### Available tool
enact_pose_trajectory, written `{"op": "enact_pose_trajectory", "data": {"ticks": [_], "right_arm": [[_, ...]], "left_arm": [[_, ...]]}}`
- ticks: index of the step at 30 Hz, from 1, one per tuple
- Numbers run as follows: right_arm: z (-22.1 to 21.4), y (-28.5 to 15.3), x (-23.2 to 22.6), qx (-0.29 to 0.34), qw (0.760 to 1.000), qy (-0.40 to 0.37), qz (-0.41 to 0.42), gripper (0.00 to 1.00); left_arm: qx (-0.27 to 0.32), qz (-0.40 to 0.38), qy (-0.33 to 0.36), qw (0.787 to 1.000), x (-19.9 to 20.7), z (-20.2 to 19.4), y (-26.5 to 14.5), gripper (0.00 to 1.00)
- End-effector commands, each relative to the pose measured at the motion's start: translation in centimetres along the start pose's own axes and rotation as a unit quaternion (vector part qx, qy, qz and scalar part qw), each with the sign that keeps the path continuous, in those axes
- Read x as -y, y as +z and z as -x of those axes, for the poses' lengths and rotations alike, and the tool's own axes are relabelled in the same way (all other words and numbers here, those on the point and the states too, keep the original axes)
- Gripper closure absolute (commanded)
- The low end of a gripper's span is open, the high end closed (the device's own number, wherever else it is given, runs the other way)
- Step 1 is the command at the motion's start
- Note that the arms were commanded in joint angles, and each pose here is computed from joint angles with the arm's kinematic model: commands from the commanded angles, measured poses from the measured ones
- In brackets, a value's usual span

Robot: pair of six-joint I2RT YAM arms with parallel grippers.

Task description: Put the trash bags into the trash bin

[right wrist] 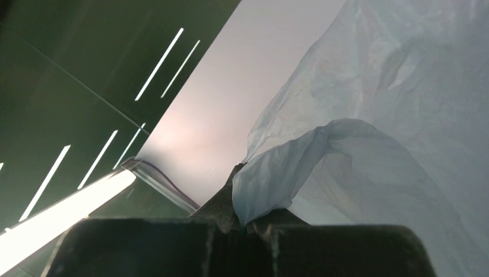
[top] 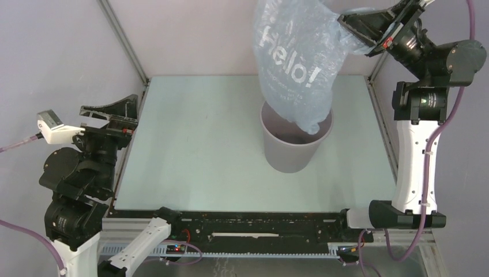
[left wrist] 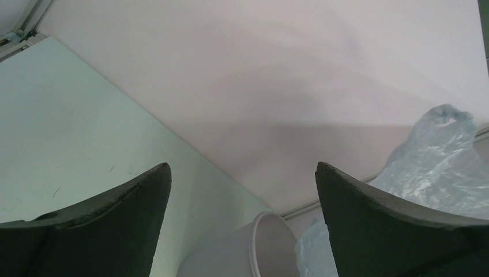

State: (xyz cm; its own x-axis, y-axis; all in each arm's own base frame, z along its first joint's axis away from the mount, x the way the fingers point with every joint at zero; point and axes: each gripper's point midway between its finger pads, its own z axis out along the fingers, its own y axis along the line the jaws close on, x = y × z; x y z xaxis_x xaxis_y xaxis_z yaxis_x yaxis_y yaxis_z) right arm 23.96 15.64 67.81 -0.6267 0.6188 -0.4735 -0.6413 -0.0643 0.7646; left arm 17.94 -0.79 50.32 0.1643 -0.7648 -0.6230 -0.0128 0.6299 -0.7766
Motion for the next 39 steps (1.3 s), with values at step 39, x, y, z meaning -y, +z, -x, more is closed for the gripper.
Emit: {"op": "enact_pose_trajectory", "data": {"ticks": [39], "right_arm": [[-15.0, -14.4, 21.3, -0.199, 0.878, -0.168, -0.403, 1.0]], "left_arm": [[-0.298, -0.282, 0.056, 0.91, 13.3, -18.9, 6.4, 0.01]]}}
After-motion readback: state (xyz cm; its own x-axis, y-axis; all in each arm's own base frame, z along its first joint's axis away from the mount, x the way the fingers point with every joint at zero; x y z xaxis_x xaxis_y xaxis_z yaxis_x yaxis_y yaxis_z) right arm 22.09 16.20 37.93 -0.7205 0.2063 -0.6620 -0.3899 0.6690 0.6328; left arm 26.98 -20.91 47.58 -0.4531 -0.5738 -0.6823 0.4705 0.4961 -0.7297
